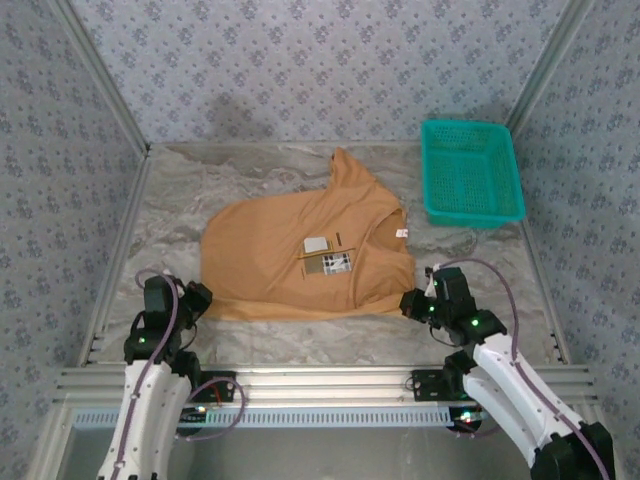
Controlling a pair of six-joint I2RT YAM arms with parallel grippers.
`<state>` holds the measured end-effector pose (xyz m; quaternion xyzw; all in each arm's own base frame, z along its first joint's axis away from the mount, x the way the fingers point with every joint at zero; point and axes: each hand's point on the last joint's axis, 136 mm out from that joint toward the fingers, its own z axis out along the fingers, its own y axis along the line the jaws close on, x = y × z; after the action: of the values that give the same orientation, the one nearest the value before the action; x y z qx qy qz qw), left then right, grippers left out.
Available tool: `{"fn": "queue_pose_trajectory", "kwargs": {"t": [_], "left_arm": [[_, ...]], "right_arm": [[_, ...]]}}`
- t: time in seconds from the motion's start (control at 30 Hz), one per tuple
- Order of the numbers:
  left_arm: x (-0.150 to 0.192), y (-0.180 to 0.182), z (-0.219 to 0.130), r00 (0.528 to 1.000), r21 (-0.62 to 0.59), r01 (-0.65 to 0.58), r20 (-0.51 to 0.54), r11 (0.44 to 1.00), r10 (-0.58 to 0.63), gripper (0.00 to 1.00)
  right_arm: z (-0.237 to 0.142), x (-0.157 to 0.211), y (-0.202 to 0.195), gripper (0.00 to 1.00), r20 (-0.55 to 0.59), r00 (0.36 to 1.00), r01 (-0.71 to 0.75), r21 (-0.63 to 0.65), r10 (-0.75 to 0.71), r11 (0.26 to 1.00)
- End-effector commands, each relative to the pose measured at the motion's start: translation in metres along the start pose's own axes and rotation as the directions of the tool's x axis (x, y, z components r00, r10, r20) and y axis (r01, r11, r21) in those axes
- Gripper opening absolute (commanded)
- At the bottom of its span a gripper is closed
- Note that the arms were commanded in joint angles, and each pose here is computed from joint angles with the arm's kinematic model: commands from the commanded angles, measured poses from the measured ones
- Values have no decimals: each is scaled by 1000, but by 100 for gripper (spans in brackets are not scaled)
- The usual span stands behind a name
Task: Fold the inside-out t-shirt
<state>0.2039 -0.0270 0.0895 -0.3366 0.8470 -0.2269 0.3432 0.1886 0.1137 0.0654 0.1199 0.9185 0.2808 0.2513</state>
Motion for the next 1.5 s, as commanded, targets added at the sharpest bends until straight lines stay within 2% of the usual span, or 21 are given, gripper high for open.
{"fn": "queue_pose_trajectory", "kwargs": {"t": [0.0, 0.1, 0.17, 0.27, 0.33, 0.43, 0.57, 0.67, 0.8, 0.9, 1.0, 1.17, 1.47], "left_arm": [[3, 6, -8, 999, -16, 47, 17, 999, -46, 8], [-3, 0, -22, 996, 16, 57, 70, 998, -58, 19], [-15, -11, -37, 989, 63, 52, 134, 997, -60, 31], [-36, -31, -54, 974, 122, 11, 223, 992, -38, 33], [-48, -46, -58, 971, 138, -19, 238, 990, -15, 35], [-59, -69, -45, 982, 117, -76, 179, 990, 54, 38], [-71, -92, -4, 989, 56, -140, 55, 989, 137, 38], [-83, -105, 34, 986, 17, -167, -7, 986, 167, 34], [-97, -124, 88, 982, 1, -173, -76, 985, 173, 26], [-99, -138, 124, 973, -6, -183, -142, 983, 181, 25], [-95, -145, 158, 961, -13, -193, -206, 981, 186, 24], [-89, -129, 211, 942, -88, -197, -294, 976, 163, 22], [-108, -125, 288, 933, -169, -170, -345, 971, 104, 19]], "right_arm": [[-2, 13, -13, 7, -23, 998, -49, 43, 50, 998], [-8, 17, -15, 29, -14, 997, -69, 45, 70, 997], [-15, 13, -11, 40, 6, 998, -69, 32, 68, 997], [-28, 2, -1, 51, 44, 997, -70, 19, 69, 997], [-37, -10, 11, 55, 66, 997, -42, 12, 41, 999], [-43, -31, 27, 55, 69, 997, 22, 47, -25, 999], [-25, -69, 59, 55, 80, 992, 95, 57, -100, 994], [5, -103, 78, 54, 65, 991, 114, 94, -120, 989], [61, -147, 96, 48, -14, 991, 136, 155, -135, 978], [104, -173, 110, 45, -70, 992, 115, 152, -105, 982], [145, -184, 109, 42, -129, 990, 84, 166, -63, 983], [194, -188, 88, 41, -185, 982, 11, 229, 32, 973], [242, -229, 56, 41, -178, 976, -68, 299, 125, 952]]}}
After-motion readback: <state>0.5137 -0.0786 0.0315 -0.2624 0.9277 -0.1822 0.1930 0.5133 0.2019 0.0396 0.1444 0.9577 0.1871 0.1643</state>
